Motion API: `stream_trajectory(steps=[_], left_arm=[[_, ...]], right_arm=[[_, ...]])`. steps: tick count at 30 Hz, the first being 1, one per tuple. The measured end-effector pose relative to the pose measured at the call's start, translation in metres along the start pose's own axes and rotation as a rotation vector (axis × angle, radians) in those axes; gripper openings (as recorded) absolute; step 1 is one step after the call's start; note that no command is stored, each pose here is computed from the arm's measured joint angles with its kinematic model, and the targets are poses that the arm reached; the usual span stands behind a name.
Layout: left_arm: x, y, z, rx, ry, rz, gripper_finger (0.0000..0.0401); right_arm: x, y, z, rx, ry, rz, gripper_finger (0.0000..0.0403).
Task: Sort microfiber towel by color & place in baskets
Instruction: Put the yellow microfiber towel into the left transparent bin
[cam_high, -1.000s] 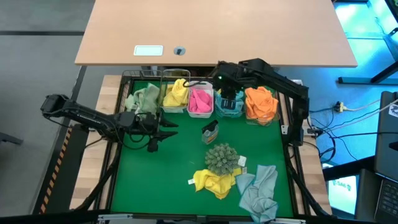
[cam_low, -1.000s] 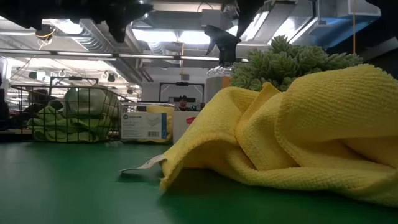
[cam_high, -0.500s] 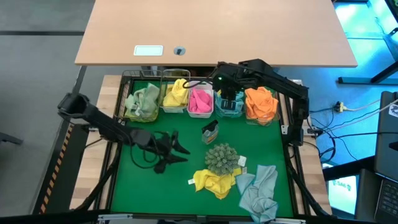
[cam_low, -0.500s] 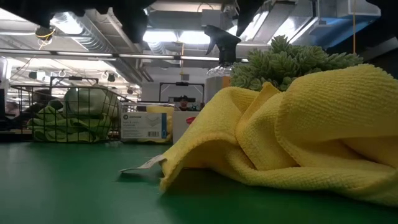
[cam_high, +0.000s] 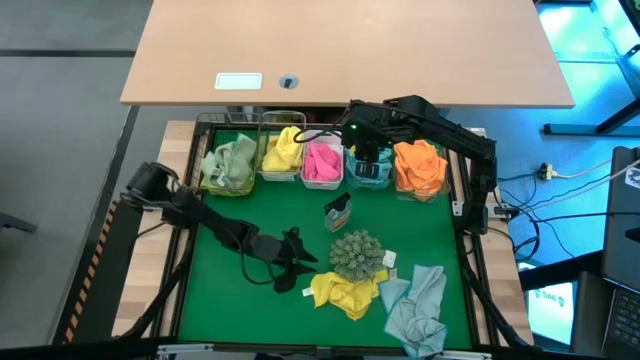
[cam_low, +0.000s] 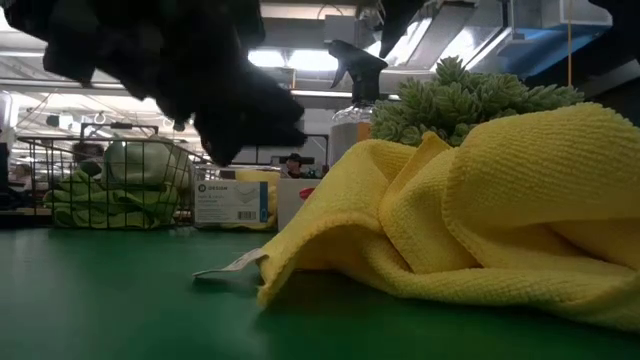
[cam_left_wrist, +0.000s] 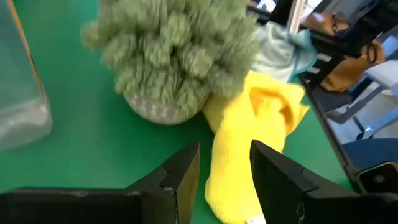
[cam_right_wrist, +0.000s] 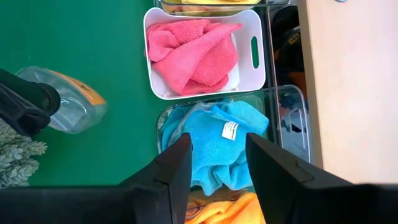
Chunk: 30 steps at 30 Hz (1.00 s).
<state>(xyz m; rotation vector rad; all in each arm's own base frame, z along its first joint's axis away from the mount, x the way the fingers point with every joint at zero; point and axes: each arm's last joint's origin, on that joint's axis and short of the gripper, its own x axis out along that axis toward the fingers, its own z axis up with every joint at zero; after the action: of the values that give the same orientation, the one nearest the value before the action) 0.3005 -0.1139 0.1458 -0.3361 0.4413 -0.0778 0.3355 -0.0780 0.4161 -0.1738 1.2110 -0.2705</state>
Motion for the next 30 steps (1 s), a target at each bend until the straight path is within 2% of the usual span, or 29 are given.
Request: stream_trajectory(steps=[11, 19, 30], left_arm=[[0.033, -0.001, -0.015, -0.012, 0.069, 0.009, 0.0137], [0.038, -0.005, -0.011, -0.048, 0.078, -0.029, 0.0140], [0.038, -0.004, -0.013, -0.069, 0.098, -0.024, 0.0202]], right_arm=[[0.000, 0.000, 0.000, -0.001, 0.001, 0.001, 0.0150], [0.000, 0.000, 0.000, -0.001, 0.001, 0.001, 0.0150], [0.000, 0.000, 0.000, -0.001, 0.001, 0.002, 0.0150]])
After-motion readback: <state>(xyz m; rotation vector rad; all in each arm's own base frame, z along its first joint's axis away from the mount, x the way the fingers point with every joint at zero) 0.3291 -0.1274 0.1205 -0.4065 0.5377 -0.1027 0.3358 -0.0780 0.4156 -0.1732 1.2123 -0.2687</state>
